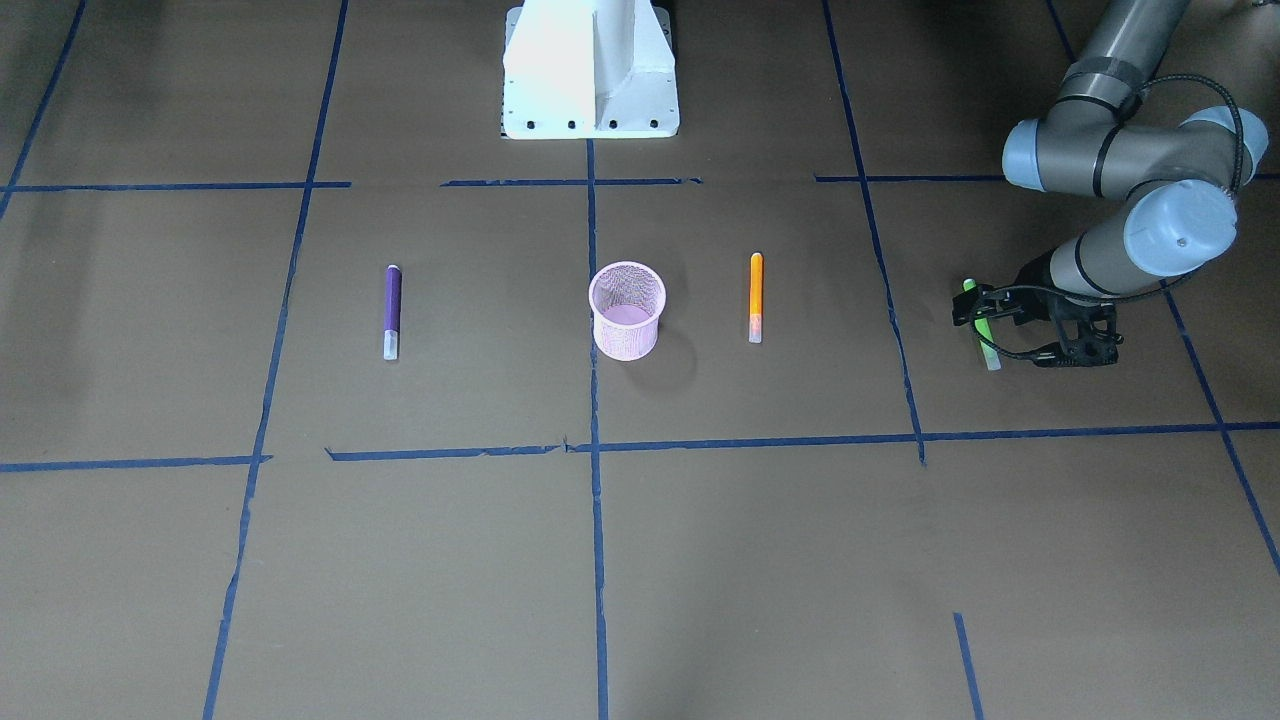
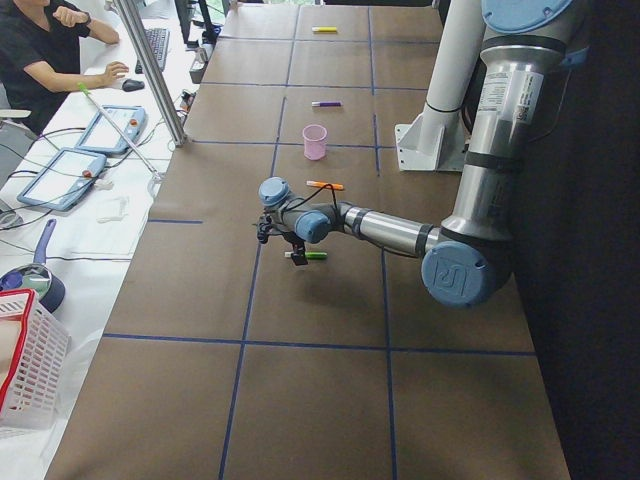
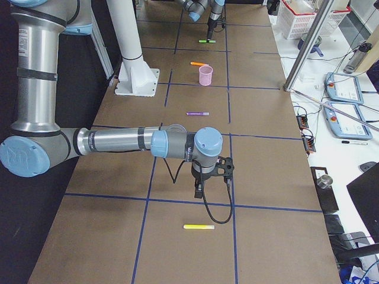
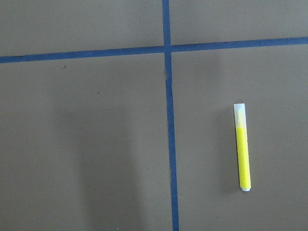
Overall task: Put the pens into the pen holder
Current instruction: 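Lower the left gripper onto the green highlighter and grasp it, then lift the green highlighter with the left gripper and carry it over the pen cup, then lower the green highlighter into the pen cup and open the left gripper, then raise the left gripper away from the cup while the right gripper grasps the yellow highlighter, then carry the yellow highlighter with the right gripper toward the pen cup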
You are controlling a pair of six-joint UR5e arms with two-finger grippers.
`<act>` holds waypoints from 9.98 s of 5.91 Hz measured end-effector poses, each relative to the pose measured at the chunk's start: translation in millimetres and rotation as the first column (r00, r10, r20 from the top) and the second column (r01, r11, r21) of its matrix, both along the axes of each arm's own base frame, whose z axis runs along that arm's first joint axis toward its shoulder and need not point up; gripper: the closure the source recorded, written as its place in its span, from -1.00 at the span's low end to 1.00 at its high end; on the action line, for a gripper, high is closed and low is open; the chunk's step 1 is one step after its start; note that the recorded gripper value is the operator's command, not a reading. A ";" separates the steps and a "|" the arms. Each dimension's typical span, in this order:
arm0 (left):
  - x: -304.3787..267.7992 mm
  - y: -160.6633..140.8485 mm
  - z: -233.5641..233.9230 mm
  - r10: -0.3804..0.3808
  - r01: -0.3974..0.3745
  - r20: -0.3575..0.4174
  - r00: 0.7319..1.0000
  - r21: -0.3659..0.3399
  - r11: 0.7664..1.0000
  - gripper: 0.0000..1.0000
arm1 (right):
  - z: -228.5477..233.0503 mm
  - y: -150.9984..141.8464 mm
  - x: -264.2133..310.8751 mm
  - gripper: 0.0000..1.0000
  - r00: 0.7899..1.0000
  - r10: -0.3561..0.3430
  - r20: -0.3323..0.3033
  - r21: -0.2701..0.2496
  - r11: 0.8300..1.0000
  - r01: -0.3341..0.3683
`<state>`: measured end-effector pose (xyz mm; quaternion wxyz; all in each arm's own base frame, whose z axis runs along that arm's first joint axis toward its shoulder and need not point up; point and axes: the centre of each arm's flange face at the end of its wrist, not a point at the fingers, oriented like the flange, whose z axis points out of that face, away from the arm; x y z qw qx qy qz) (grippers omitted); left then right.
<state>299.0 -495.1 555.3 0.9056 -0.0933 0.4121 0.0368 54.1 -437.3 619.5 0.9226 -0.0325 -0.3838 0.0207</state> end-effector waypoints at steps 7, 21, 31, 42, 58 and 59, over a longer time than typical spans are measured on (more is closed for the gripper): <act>1.9 -0.6 3.5 -0.002 0.002 0.019 1.000 0.010 1.000 1.00 | 1.2 0.0 -0.3 -1.00 1.000 -0.002 -0.002 -0.001 1.000 0.002; 204.3 105.9 -370.1 -0.139 0.467 -0.501 0.854 0.622 0.628 0.83 | -3.0 -1.9 -2.6 -1.00 1.000 -0.009 0.002 0.012 1.000 0.009; 183.4 92.4 -368.0 -0.244 0.480 -0.425 0.871 0.639 0.601 -1.00 | 24.5 -7.1 -10.2 -0.96 1.000 -0.026 -0.002 0.048 0.999 0.026; 107.7 72.1 -331.7 -0.389 0.419 -0.177 0.904 0.544 0.727 -1.00 | 193.7 -54.4 -60.2 -0.66 0.988 -0.140 -0.062 -0.096 0.986 0.134; 107.7 76.7 -336.5 -0.389 0.429 -0.193 0.901 0.530 0.731 -1.00 | -62.8 -108.9 -106.4 0.98 0.999 -0.053 -0.008 0.299 0.953 0.053; 109.4 78.6 -336.4 -0.385 0.428 -0.196 0.902 0.516 0.742 -1.00 | -113.3 -105.1 -134.7 0.98 0.996 -0.083 0.019 0.397 0.915 0.069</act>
